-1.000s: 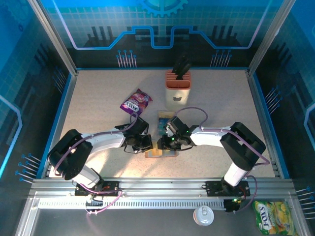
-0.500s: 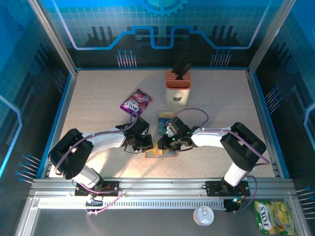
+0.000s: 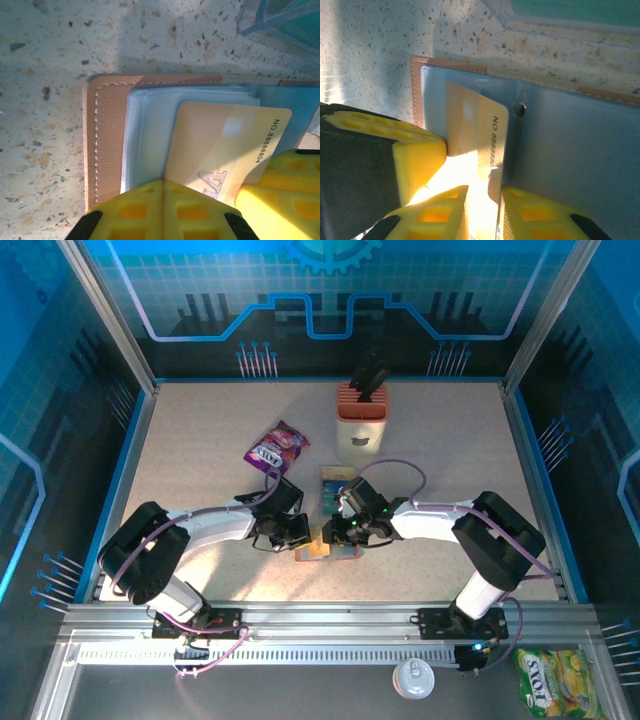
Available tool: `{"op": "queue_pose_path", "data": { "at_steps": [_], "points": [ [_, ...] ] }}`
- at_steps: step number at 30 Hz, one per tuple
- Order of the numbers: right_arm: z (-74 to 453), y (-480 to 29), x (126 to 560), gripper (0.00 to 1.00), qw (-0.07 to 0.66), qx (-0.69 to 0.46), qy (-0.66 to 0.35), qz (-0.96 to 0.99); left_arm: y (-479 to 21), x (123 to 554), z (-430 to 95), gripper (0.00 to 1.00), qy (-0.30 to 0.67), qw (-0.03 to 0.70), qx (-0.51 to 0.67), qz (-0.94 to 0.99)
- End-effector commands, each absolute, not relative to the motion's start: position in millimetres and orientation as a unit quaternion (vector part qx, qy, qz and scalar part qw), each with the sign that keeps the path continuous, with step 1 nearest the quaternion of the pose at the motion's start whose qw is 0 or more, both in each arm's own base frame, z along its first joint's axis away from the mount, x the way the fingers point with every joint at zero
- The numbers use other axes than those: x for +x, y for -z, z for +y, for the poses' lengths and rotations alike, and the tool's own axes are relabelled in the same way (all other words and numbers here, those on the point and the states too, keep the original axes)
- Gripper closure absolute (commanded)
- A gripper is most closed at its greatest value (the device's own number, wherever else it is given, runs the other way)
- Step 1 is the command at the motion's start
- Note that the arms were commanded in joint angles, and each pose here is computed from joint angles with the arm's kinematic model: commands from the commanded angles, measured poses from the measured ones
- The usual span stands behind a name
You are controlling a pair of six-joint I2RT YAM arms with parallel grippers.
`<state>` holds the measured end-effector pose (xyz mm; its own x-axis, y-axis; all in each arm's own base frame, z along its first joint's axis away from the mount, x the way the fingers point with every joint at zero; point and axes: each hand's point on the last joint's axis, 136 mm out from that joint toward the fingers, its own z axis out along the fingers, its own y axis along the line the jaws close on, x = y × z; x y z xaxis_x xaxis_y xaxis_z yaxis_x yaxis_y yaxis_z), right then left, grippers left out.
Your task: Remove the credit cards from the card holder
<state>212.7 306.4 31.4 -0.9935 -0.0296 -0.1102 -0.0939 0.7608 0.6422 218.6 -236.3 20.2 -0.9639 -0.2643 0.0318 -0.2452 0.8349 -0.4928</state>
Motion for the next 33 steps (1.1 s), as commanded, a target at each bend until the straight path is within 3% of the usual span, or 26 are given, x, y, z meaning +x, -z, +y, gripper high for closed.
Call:
{"op": "queue_pose_path", "data": {
  "at_steps": [1,14,33],
  "points": [
    [304,-30,214,0.84,0.045,-0.032,-0.352,0.934,-13,210,-230,0.99,0.230,0.004,-0.126,0.965],
    [280,-27,215,0.98,0.050,-0.018,-0.340,0.939,-12,209,-225,0.99,0.215,0.006,-0.122,0.969],
    [268,-55,216,1.00,0.075,-0.046,-0.342,0.936,-21,215,-229,0.95,0.222,0.015,-0.116,0.968]
  ]
}}
